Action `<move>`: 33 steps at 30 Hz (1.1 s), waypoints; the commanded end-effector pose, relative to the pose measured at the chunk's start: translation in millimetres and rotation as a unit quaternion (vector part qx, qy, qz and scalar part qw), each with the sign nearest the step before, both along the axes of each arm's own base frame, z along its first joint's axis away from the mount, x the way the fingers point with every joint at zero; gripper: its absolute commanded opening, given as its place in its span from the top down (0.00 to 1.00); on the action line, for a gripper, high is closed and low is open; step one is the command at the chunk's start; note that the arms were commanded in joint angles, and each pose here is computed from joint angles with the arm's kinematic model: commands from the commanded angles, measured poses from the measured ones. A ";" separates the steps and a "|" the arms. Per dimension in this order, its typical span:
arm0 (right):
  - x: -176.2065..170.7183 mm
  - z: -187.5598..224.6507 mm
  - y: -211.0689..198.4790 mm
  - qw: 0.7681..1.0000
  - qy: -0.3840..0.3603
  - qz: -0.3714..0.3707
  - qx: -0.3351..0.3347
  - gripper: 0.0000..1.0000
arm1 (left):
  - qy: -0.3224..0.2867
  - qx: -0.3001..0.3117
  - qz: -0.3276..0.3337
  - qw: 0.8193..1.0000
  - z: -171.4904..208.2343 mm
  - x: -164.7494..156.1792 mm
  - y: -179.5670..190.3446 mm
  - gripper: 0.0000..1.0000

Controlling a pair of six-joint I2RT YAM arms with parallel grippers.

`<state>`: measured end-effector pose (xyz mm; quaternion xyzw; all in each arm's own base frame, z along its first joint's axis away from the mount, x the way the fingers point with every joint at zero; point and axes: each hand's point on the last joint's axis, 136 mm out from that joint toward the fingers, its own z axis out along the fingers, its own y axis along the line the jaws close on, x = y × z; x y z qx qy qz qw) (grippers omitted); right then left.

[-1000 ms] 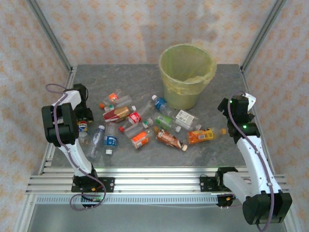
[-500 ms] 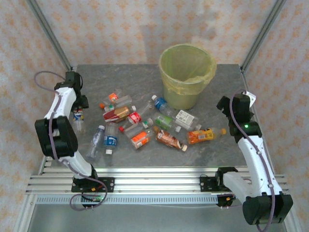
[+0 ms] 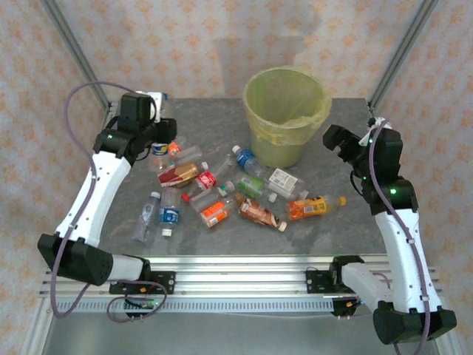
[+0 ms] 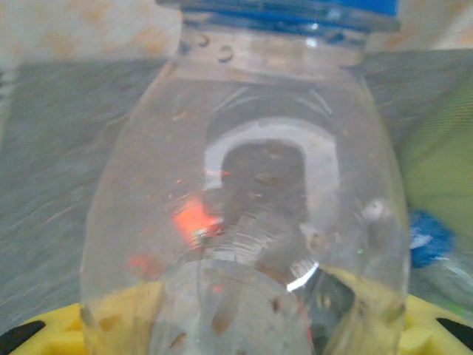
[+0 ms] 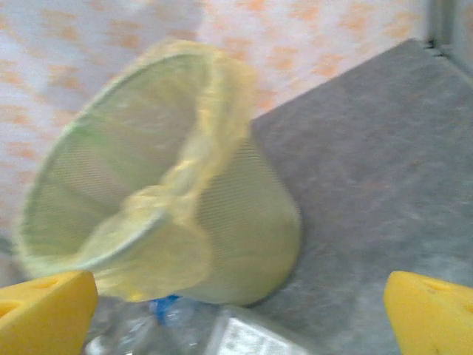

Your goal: Put the plastic bottles in the bin

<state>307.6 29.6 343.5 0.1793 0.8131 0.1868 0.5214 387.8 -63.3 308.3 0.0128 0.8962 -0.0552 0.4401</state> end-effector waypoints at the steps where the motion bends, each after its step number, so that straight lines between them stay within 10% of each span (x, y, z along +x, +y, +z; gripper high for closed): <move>1: 3.9 36.7 41.3 0.993 -0.045 0.088 0.068 0.02 | -0.082 -0.059 -0.098 0.990 38.3 -1.2 -60.9 0.70; 14: 8.2 138.7 154.0 0.938 -0.146 0.296 0.103 0.12 | -0.172 -0.088 -0.340 0.920 89.1 -35.5 -205.6 0.70; 33: 18.3 135.4 230.1 0.900 -0.126 0.415 0.044 0.43 | -0.151 -0.122 -0.462 0.866 101.4 -57.8 -254.0 0.70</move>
